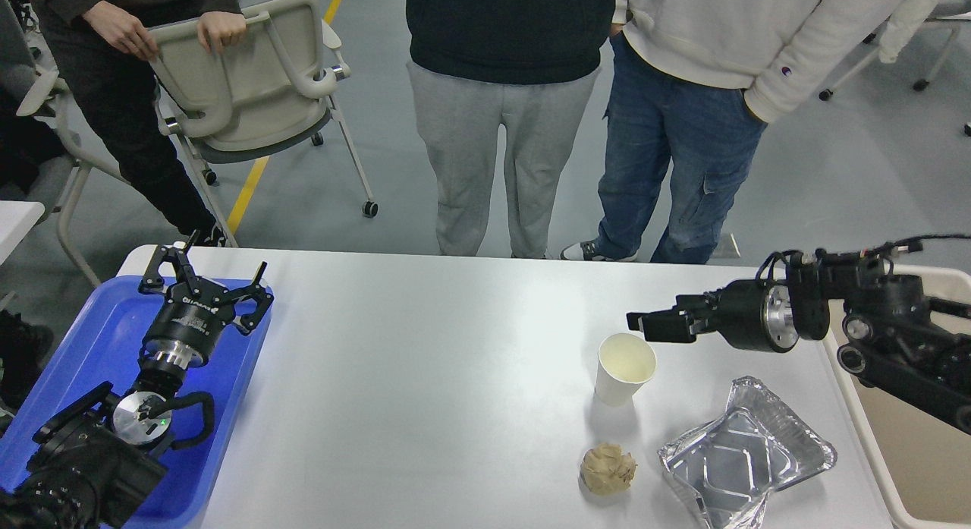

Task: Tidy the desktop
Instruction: 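Reach the right gripper toward the white paper cup and close on it, then lift the white cup with the right gripper toward the bin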

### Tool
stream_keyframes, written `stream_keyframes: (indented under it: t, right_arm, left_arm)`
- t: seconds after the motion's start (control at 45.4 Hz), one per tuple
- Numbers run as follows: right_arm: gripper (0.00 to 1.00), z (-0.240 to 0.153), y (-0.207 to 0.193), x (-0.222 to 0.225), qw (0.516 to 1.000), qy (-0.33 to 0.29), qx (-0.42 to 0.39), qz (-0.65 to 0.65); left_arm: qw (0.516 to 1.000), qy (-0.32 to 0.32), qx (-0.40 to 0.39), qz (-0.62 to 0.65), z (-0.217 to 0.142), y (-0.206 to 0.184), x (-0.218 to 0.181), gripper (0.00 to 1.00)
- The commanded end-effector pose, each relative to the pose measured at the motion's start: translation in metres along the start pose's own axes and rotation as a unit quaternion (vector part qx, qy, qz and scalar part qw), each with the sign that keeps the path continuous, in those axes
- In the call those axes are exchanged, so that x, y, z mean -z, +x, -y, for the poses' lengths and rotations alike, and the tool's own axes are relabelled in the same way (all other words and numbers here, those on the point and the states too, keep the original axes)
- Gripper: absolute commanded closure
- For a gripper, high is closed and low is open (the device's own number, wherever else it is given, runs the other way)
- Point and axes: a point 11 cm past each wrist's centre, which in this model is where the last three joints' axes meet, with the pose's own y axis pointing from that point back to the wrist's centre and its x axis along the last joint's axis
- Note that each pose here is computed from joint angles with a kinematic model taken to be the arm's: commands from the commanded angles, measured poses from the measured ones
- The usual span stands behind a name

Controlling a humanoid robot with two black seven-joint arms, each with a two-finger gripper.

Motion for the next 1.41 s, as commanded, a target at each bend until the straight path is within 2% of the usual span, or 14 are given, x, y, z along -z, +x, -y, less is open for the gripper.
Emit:
stream_keyframes:
  t: [0.0, 0.375, 0.463, 0.551, 0.573, 0.639, 0.661, 0.705, 0.749, 1.102, 1.388]
  right_arm:
    - [0.0, 0.035, -0.025, -0.002, 0.999, -0.01, 0.029, -0.011]
    - [0.0, 0.062, -0.048, -0.006, 0.999, -0.02, 0.038, -0.015]
    - [0.05, 0.064, -0.056, -0.01, 0.999, -0.026, 0.038, -0.023]
    - [0.18, 0.068, -0.063, -0.012, 0.998, -0.027, 0.04, -0.041]
    - [0.24, 0.068, -0.066, -0.013, 0.998, -0.026, 0.043, -0.046]
    - [0.47, 0.069, -0.072, -0.016, 0.997, -0.027, 0.047, -0.06]
    - [0.57, 0.069, -0.074, -0.016, 0.996, -0.026, 0.049, -0.064]
    - [0.91, 0.069, -0.075, -0.019, 0.996, -0.03, 0.055, -0.07]
    - [1.0, 0.068, -0.073, -0.021, 0.995, -0.032, 0.054, -0.073]
    - [1.0, 0.064, -0.043, -0.017, 0.996, -0.012, 0.033, -0.083]
    - [1.0, 0.062, -0.044, -0.011, 0.996, 0.006, 0.041, -0.075]
  left_arm:
    - [1.0, 0.0, 0.0, 0.0, 0.0, 0.0, 0.0, 0.0]
    - [1.0, 0.0, 0.0, 0.0, 0.0, 0.0, 0.0, 0.0]
    - [1.0, 0.0, 0.0, 0.0, 0.0, 0.0, 0.0, 0.0]
    - [1.0, 0.0, 0.0, 0.0, 0.0, 0.0, 0.0, 0.0]
    - [1.0, 0.0, 0.0, 0.0, 0.0, 0.0, 0.0, 0.0]
    - [1.0, 0.0, 0.0, 0.0, 0.0, 0.0, 0.0, 0.0]
    - [1.0, 0.0, 0.0, 0.0, 0.0, 0.0, 0.0, 0.0]
    - [1.0, 0.0, 0.0, 0.0, 0.0, 0.0, 0.0, 0.0]
    - [1.0, 0.0, 0.0, 0.0, 0.0, 0.0, 0.0, 0.0]
    - [1.0, 0.0, 0.0, 0.0, 0.0, 0.0, 0.0, 0.0]
    - [1.0, 0.0, 0.0, 0.0, 0.0, 0.0, 0.0, 0.0]
